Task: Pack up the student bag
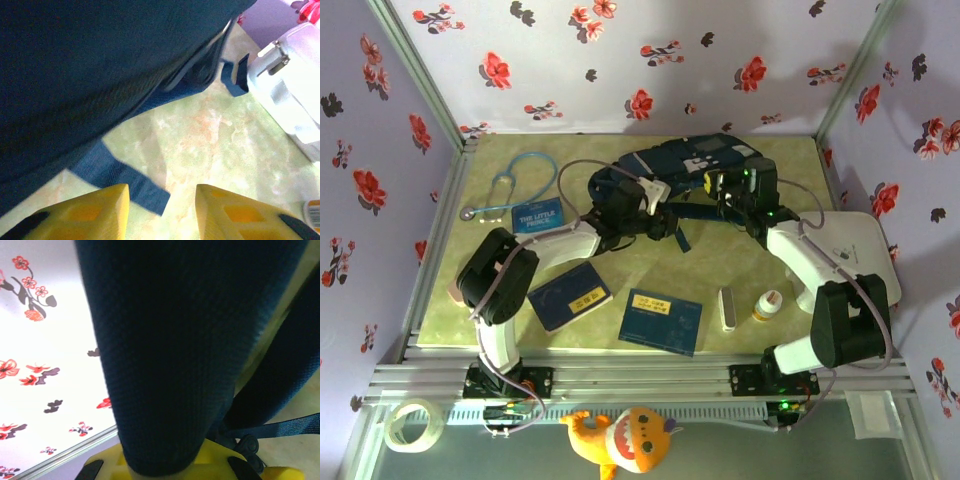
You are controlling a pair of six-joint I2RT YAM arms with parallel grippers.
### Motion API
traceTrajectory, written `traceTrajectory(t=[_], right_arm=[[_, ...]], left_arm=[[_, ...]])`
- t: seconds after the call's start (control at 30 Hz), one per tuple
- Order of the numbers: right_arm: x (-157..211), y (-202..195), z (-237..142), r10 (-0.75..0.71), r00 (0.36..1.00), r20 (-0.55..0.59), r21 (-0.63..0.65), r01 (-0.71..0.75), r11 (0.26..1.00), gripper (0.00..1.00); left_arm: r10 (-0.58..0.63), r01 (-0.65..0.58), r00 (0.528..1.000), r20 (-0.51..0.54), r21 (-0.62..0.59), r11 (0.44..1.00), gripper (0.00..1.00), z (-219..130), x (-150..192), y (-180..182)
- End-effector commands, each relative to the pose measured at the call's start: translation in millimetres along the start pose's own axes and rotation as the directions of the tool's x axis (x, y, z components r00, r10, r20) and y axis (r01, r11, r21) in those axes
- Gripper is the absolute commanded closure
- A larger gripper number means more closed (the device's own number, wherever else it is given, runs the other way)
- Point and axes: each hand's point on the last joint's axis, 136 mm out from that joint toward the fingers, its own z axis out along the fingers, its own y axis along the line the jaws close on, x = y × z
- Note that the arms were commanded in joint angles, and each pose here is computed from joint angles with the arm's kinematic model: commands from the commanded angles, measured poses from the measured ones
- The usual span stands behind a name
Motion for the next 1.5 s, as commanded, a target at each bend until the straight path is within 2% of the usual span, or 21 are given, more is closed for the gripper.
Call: traceTrajectory(t=[0.0,0.3,0.57,0.63,0.8,1.0,1.1,1.47], right_arm=[[22,59,-10,-0.055,0.995,-0.079,-0.171,0.041,0.984,0.95],[23,60,-13,-0.054,0.995,-0.081,-0.177,0.039,0.983,0.95],[24,58,-13,-0.053,0.995,-0.088,-0.175,0.037,0.984,0.95],[23,57,-13,-0.053,0.995,-0.085,-0.173,0.037,0.984,0.95],[23,55,-12,-0.05,0.995,-0.083,-0.173,0.035,0.984,0.95],[22,54,-11,-0.051,0.995,-0.082,-0.171,0.037,0.985,0.95],[22,53,-11,-0.052,0.995,-0.082,-0.17,0.037,0.985,0.95],[21,51,-11,-0.052,0.996,-0.078,-0.168,0.038,0.985,0.95]], left_arm=[[0.141,-0.15,0.981,0.136,0.061,0.987,0.6,-6,-22,-16],[0.285,-0.296,0.937,0.202,0.024,0.955,0.6,11,-43,-19],[0.419,-0.411,0.88,0.223,-0.084,0.908,0.66,21,-57,-7],[0.437,-0.424,0.867,0.237,-0.107,0.899,0.7,21,-62,-4],[0.44,-0.427,0.839,0.32,-0.115,0.897,0.78,16,-77,-10],[0.428,-0.426,0.811,0.397,-0.101,0.899,0.8,8,-87,-18],[0.436,-0.435,0.808,0.397,-0.099,0.895,0.8,9,-87,-19],[0.456,-0.436,0.809,0.37,-0.142,0.889,0.93,9,-85,-9]])
